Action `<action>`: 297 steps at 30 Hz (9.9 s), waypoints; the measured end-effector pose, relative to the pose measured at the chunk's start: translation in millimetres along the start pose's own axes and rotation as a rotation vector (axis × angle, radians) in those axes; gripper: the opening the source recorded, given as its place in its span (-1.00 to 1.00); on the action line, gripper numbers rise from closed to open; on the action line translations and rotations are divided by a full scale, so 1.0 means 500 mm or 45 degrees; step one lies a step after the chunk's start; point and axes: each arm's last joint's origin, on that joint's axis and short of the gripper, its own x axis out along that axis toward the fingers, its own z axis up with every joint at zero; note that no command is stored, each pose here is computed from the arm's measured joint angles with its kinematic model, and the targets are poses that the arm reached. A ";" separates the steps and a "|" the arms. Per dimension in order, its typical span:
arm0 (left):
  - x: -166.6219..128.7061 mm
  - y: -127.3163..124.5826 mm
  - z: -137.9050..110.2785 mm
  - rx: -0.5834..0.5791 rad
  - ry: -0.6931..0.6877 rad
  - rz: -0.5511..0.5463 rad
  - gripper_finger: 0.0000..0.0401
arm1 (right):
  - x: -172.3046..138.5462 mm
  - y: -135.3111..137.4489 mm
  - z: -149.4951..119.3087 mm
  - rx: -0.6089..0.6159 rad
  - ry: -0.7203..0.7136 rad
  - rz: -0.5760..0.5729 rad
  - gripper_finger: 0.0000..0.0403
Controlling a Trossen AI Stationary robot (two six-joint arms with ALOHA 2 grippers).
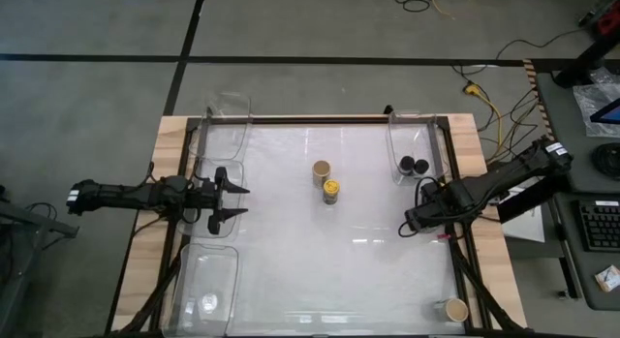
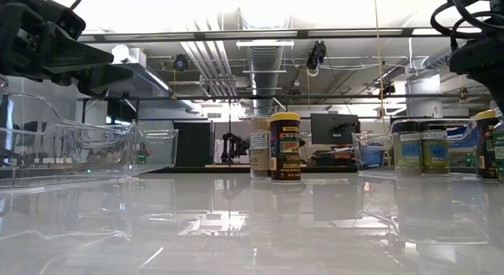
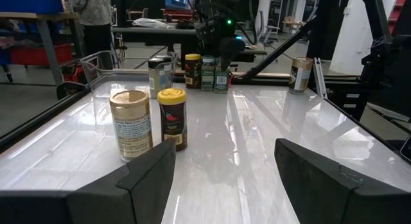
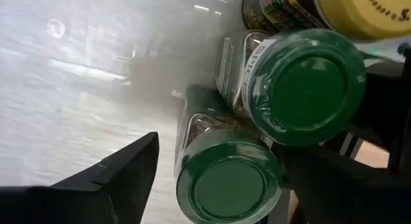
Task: Sort spices by type
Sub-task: Move the bottom green spice bottle to the center of the table
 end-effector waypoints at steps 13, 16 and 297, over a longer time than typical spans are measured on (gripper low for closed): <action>0.000 0.000 0.000 0.000 -0.001 0.000 0.25 | 0.000 0.009 -0.003 0.002 0.044 0.053 0.05; 0.000 0.000 0.000 0.000 0.000 0.000 0.25 | -0.002 0.020 -0.005 -0.011 0.064 0.125 0.00; 0.410 -0.148 0.011 -0.296 0.549 0.767 0.52 | 0.198 0.452 -0.013 -1.274 -1.258 0.566 0.09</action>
